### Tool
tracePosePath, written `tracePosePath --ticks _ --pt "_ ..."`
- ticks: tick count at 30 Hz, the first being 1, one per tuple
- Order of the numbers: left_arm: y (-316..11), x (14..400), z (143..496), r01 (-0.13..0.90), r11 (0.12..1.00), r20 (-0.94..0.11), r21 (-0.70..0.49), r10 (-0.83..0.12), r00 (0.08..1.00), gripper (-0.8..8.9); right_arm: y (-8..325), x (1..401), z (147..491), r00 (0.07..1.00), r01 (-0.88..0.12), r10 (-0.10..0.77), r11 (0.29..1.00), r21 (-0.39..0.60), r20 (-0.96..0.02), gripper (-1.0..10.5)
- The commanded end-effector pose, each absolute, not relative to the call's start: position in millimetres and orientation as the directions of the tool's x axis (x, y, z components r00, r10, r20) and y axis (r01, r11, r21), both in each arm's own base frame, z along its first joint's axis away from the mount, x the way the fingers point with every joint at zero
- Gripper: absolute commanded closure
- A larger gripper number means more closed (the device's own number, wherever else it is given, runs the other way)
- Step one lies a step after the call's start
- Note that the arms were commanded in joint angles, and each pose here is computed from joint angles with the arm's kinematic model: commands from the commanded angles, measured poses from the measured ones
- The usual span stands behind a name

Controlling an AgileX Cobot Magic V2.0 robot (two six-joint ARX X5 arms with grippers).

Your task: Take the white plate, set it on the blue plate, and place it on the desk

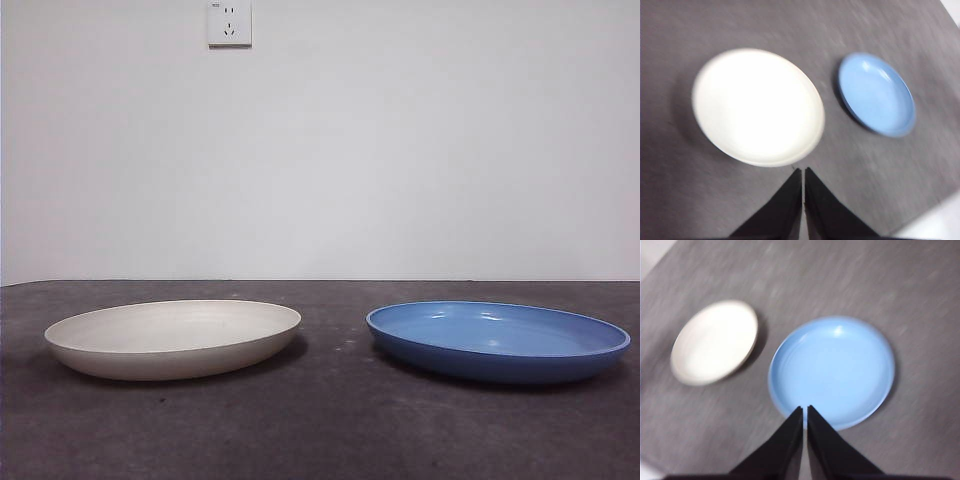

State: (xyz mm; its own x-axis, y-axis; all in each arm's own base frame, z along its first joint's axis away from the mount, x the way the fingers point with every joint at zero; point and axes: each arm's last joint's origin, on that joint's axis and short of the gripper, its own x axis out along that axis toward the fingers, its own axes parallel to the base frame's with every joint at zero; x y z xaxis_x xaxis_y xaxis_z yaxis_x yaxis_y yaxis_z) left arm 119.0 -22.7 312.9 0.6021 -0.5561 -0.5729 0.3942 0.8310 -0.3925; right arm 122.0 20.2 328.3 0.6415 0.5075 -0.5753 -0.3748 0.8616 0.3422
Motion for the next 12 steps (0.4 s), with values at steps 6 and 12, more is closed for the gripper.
tracePosePath --ticks 6,12 --pt "-37 121 321 0.541 0.758 -0.578 -0.366 -0.64 0.506 8.05 33 124 324 0.481 -0.505 0.613 0.778 0.373 -0.627 9.4" --pt "-39 121 322 0.557 0.747 -0.572 -0.362 -0.65 0.5 7.29 35 123 324 0.471 -0.518 0.622 0.769 0.375 -0.625 9.2"
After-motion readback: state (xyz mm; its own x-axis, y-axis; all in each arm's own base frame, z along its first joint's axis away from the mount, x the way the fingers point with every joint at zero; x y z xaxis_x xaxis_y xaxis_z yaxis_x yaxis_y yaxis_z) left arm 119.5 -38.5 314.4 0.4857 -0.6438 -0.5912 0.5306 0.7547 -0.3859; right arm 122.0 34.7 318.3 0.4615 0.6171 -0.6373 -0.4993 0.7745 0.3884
